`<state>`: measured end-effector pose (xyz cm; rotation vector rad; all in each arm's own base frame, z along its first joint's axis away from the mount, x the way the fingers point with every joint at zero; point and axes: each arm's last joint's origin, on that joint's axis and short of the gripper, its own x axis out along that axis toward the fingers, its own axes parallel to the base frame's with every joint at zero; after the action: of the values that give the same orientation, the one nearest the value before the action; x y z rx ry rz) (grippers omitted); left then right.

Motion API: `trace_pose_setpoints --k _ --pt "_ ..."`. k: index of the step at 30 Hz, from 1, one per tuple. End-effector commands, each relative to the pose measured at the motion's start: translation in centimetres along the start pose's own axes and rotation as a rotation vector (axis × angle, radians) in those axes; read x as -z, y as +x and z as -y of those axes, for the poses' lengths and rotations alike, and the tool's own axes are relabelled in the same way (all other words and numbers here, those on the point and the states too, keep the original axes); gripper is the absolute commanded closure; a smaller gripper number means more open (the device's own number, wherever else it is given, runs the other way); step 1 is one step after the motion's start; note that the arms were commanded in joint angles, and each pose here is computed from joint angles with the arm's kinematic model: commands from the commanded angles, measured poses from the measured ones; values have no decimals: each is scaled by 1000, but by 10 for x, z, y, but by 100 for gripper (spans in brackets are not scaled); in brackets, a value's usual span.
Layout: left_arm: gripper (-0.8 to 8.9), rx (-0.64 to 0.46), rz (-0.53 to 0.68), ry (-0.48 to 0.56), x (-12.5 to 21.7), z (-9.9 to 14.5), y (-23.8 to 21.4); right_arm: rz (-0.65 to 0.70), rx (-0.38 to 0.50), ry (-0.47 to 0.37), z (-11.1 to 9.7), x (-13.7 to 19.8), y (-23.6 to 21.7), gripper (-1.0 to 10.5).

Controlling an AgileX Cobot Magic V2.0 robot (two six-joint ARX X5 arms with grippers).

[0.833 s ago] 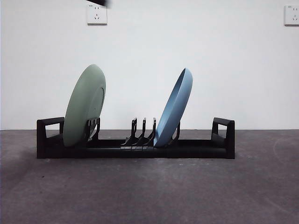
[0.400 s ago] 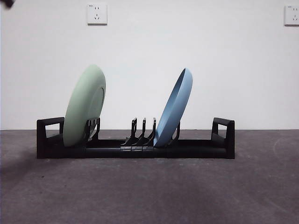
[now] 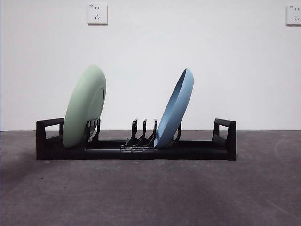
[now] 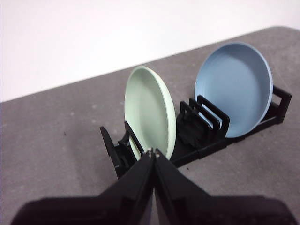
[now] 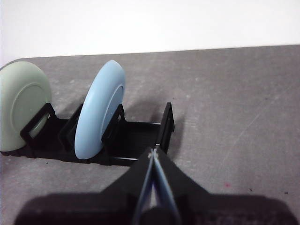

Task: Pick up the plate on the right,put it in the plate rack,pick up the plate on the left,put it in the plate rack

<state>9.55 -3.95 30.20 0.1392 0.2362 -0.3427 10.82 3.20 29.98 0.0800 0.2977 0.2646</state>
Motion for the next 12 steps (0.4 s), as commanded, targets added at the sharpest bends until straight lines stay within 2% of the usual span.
trace_pose_setpoints --k 1,8,12 --pt "817 0 -13 -2 3 0 2 7 6 17 0 0 0 946" --pt "817 2 -50 1 5 1 6 6 1 17 0 0 0 946" --pt "816 -20 -60 48 8 -2 -1 5 4 17 0 0 0 946"
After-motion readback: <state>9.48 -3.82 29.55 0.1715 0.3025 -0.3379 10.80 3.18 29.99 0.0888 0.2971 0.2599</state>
